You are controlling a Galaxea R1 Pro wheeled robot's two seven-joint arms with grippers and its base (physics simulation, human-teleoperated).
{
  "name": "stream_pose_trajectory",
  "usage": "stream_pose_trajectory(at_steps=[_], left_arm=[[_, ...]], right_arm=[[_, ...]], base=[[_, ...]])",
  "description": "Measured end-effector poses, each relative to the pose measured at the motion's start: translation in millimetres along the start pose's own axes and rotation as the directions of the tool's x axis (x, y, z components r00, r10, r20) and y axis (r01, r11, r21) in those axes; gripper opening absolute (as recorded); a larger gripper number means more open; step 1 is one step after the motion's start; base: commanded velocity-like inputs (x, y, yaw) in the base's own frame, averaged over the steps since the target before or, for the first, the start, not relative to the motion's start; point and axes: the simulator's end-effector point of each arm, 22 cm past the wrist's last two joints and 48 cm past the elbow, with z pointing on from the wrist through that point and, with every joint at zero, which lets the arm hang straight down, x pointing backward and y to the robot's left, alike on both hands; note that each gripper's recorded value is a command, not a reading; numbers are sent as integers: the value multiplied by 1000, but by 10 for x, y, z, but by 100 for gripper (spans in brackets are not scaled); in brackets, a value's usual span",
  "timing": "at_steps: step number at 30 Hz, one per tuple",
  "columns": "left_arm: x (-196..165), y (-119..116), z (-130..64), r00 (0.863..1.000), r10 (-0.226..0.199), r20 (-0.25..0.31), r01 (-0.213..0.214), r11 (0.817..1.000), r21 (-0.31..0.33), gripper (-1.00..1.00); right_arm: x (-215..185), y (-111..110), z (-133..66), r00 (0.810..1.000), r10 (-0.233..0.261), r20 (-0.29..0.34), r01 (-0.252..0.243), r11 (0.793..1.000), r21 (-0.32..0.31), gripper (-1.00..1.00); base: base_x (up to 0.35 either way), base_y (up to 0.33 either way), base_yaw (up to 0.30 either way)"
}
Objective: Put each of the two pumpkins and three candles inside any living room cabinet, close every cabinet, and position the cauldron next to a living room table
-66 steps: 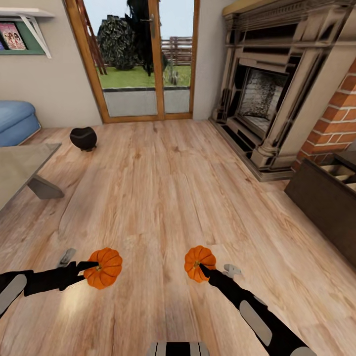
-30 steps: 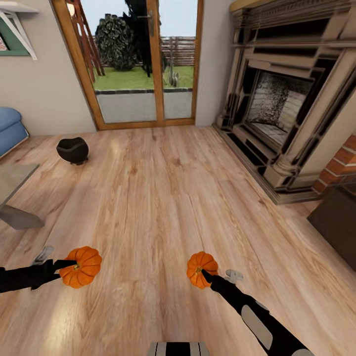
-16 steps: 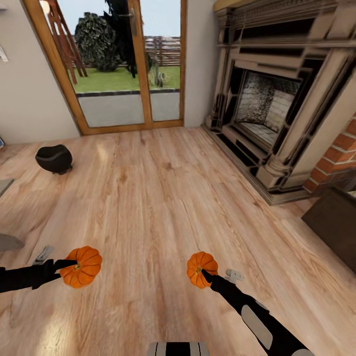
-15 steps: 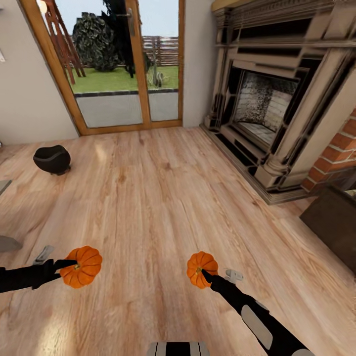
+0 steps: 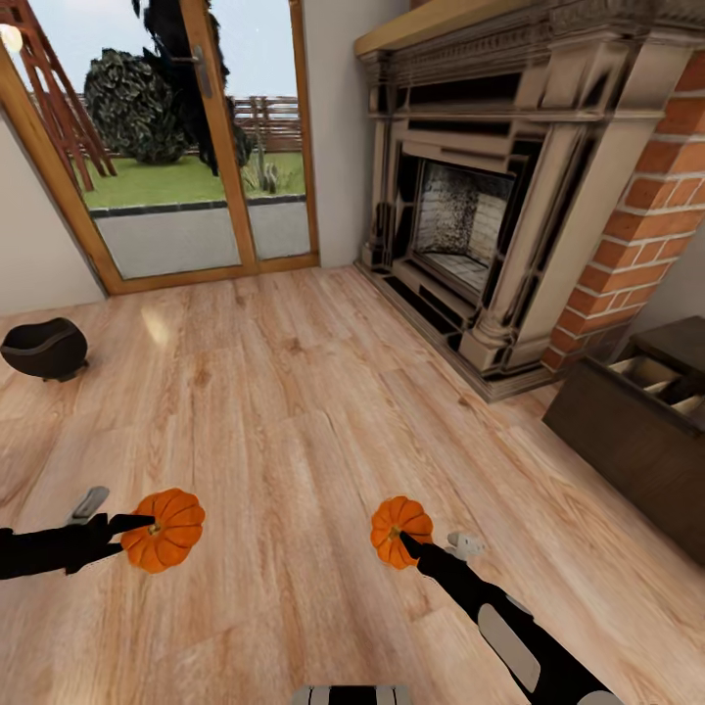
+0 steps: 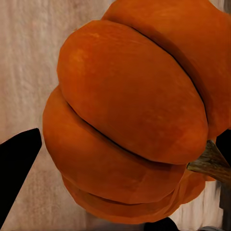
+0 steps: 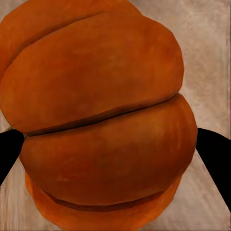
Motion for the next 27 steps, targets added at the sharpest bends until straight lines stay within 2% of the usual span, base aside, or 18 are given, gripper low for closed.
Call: stream_pose_trajectory(at_steps=[6, 10, 27], left_arm=[[-55, -114, -101, 1000, 15, 20, -15, 1000, 14, -100], [-70, -167, -115, 1000, 8, 26, -9, 999, 33, -100], [-99, -237, -170, 999, 18, 40, -20, 999, 43, -100]], right_arm=[[-187, 111, -47, 999, -18, 49, 19, 1000, -19, -100], [-212, 120, -55, 998, -20, 54, 21, 1000, -21, -100], [-296, 184, -82, 997, -26, 70, 29, 999, -30, -100]], base=[[0, 0, -235], [0, 0, -232], [0, 0, -232]])
